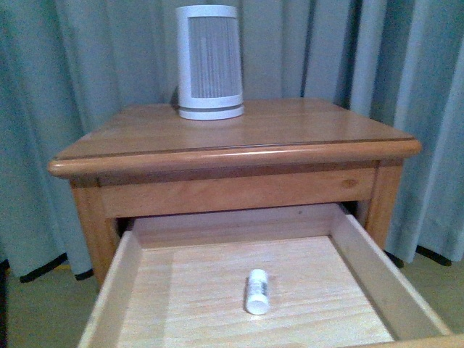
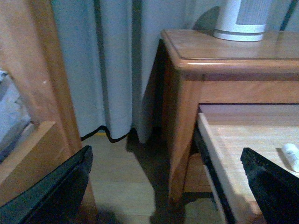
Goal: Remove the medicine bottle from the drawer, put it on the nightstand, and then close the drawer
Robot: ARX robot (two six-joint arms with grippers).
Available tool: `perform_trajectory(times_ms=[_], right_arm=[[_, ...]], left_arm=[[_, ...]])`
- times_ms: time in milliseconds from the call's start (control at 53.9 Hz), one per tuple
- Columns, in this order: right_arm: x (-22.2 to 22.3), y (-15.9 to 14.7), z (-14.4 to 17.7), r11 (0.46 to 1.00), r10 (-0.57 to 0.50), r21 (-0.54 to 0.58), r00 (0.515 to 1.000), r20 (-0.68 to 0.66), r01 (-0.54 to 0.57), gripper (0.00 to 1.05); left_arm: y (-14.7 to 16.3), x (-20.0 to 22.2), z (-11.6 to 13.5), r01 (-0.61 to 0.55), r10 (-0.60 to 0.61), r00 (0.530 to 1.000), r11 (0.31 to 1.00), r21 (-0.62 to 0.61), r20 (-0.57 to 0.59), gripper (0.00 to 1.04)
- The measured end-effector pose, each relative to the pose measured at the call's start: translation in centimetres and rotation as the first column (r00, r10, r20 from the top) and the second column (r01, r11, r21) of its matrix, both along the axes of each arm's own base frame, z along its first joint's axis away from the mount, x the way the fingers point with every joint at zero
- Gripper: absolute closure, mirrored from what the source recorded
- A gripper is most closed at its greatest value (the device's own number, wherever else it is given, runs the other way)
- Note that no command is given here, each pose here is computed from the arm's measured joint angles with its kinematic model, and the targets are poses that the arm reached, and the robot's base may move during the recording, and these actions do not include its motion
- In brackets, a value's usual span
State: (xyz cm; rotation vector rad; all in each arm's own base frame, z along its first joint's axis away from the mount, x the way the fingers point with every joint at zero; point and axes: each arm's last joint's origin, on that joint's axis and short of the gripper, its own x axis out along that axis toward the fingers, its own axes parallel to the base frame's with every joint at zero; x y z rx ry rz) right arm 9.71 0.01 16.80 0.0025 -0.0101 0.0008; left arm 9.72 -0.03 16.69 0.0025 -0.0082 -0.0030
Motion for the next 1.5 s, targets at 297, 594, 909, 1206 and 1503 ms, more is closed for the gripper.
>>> perform_trajectory(times_ms=[297, 594, 909, 1206, 1503], right_arm=[[1.8, 0.5, 1.0, 0.993, -0.111, 0.014, 0.985, -0.13, 0.114, 0.07], [13.3, 4.8, 5.6, 0.993, 0.033, 0.117, 0.874, -0.484, 0.028, 0.07], [21.0, 8.2, 0.3, 0.991, 0.051, 0.123, 0.729, -0.682, 0.046, 0.07], [24.8, 10.1, -2.8, 0.99, 0.038, 0.126, 0.723, -0.69, 0.069, 0.07], [26.7, 11.9, -5.8, 0.991, 0.033, 0.113, 0.683, -0.729, 0.073, 0.07]], left_arm=[[0.0, 0.0, -0.1, -0.001, 0.001, 1.0, 1.0, 0.0, -0.003, 0.07], [0.0, 0.0, -0.1, -0.002, 0.002, 1.0, 1.0, 0.0, -0.003, 0.07], [0.0, 0.0, -0.1, -0.001, 0.001, 1.0, 1.0, 0.0, -0.003, 0.07], [0.0, 0.0, -0.1, -0.001, 0.001, 1.0, 1.0, 0.0, -0.003, 0.07], [0.0, 0.0, -0.1, -0.001, 0.001, 1.0, 1.0, 0.0, -0.003, 0.07]])
